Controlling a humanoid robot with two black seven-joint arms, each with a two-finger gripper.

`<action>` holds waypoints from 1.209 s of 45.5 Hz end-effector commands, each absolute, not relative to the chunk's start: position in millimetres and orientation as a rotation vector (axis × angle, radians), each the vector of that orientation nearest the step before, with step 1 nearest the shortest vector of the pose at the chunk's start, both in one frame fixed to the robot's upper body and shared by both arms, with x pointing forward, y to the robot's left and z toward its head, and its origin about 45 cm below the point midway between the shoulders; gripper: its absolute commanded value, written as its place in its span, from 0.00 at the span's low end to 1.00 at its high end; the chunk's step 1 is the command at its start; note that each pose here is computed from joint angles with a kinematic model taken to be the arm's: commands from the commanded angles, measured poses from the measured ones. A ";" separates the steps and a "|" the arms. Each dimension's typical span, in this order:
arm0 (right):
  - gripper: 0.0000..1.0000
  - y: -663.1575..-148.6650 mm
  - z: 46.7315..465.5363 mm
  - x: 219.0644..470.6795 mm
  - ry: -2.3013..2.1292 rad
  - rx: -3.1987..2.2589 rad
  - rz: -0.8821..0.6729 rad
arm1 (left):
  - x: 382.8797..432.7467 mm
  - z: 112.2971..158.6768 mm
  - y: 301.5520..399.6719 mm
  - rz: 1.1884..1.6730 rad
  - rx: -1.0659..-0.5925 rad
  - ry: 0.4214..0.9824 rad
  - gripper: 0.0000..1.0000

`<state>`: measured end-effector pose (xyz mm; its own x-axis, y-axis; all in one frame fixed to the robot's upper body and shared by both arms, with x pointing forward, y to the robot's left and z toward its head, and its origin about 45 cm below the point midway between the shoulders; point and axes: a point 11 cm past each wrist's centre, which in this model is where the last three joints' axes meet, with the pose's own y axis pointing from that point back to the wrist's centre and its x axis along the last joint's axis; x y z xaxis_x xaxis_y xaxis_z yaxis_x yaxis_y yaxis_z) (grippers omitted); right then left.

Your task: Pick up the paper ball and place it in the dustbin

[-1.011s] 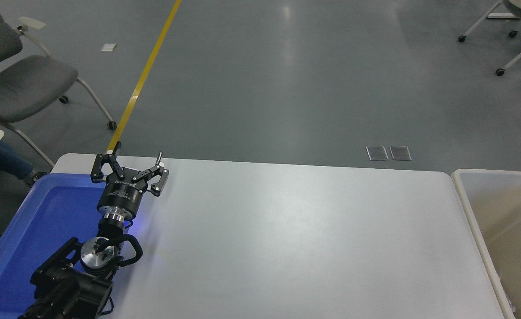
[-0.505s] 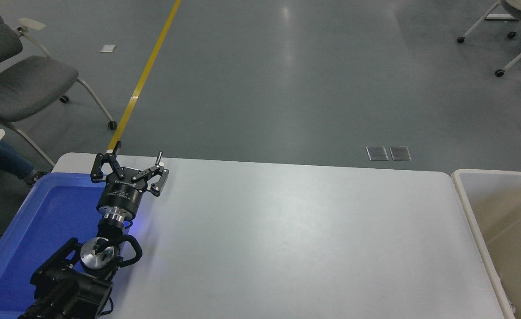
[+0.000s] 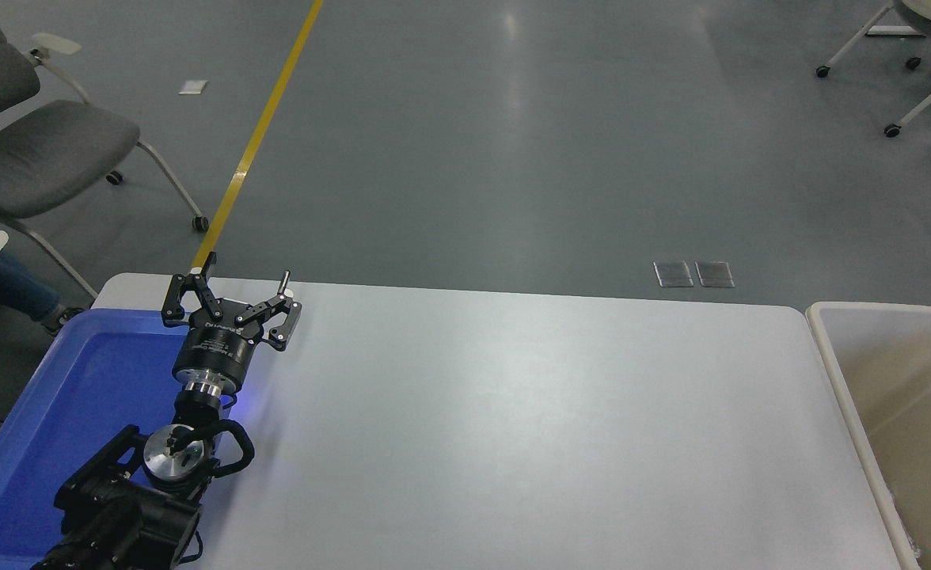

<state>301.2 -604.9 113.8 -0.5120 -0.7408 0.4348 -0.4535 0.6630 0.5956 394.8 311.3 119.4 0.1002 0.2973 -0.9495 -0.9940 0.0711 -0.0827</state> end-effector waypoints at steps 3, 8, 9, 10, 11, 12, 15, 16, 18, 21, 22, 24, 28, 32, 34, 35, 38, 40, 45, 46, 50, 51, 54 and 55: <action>0.00 -599.1 98.2 290.9 -2.166 0.904 -0.560 | 394.8 119.4 311.3 1.229 -0.985 0.945 0.99; 0.00 -598.5 93.8 286.6 -2.158 0.900 -0.568 | 394.8 119.4 311.3 1.229 -0.985 0.945 0.99; 0.00 -598.6 93.4 285.9 -2.157 0.899 -0.569 | 394.8 119.4 311.3 1.229 -0.985 0.945 0.99; 0.00 -597.9 92.9 286.1 -2.156 0.900 -0.570 | 394.8 119.4 311.3 1.229 -0.985 0.945 0.99; 0.00 -598.0 92.4 285.5 -2.155 0.899 -0.570 | 394.8 119.4 311.3 1.229 -0.985 0.945 0.99; 0.00 -598.4 91.0 283.4 -2.151 0.896 -0.572 | 394.8 119.3 311.3 1.230 -0.985 0.945 0.99; 0.00 -598.1 87.1 279.1 -2.142 0.891 -0.579 | 394.8 119.4 311.3 1.229 -0.985 0.945 0.99; 0.00 -598.1 87.1 279.1 -2.142 0.891 -0.579 | 394.8 119.4 311.3 1.229 -0.985 0.945 0.99; 0.00 -598.2 86.6 278.4 -2.141 0.890 -0.580 | 394.8 119.4 311.3 1.229 -0.985 0.945 0.99; 0.00 -598.4 86.8 278.5 -2.142 0.889 -0.577 | 394.8 119.4 311.3 1.229 -0.985 0.945 0.99; 0.00 -598.5 86.4 277.8 -2.141 0.888 -0.578 | 394.8 119.4 311.3 1.229 -0.985 0.945 0.99; 0.00 -598.5 86.4 277.8 -2.140 0.888 -0.577 | 394.8 119.4 311.3 1.229 -0.985 0.945 0.99; 0.16 -598.0 85.0 276.7 -2.137 0.887 -0.579 | 394.8 119.3 311.3 1.230 -0.985 0.945 0.99; 0.28 -591.7 76.7 274.1 -2.122 0.894 -0.596 | 394.8 119.4 311.3 1.229 -0.985 0.945 0.99; 0.38 -589.7 74.2 273.3 -2.117 0.896 -0.600 | 394.8 119.4 311.3 1.229 -0.985 0.945 0.99; 0.44 -589.7 74.2 273.3 -2.117 0.896 -0.600 | 394.8 119.3 311.3 1.230 -0.985 0.945 0.99; 0.53 -588.6 71.5 271.2 -2.111 0.897 -0.604 | 394.8 119.3 311.3 1.230 -0.985 0.945 0.99; 0.56 -586.4 69.9 271.8 -2.109 0.901 -0.607 | 394.8 119.4 311.3 1.229 -0.985 0.945 0.99; 0.95 -583.4 67.3 272.1 -2.103 0.910 -0.613 | 394.8 119.4 311.3 1.229 -0.985 0.945 0.99; 1.00 -583.1 67.1 272.2 -2.102 0.913 -0.615 | 394.8 119.4 311.3 1.229 -0.985 0.945 0.99; 1.00 -583.0 67.1 272.3 -2.101 0.915 -0.616 | 394.8 119.4 311.3 1.229 -0.985 0.945 0.99; 1.00 -583.1 66.6 271.6 -2.100 0.914 -0.616 | 394.8 119.4 311.3 1.229 -0.985 0.945 0.99; 1.00 -583.1 66.6 271.6 -2.100 0.914 -0.616 | 394.8 119.4 311.3 1.229 -0.985 0.945 0.99; 1.00 -583.0 67.0 272.3 -2.101 0.915 -0.616 | 394.8 119.4 311.3 1.229 -0.985 0.945 0.99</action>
<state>272.8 -585.5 69.8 -0.4684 -0.7620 0.4472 -0.4058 0.6352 0.6572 394.8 311.3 119.4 0.1002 0.2972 -0.9495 -0.9940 0.0711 -0.0827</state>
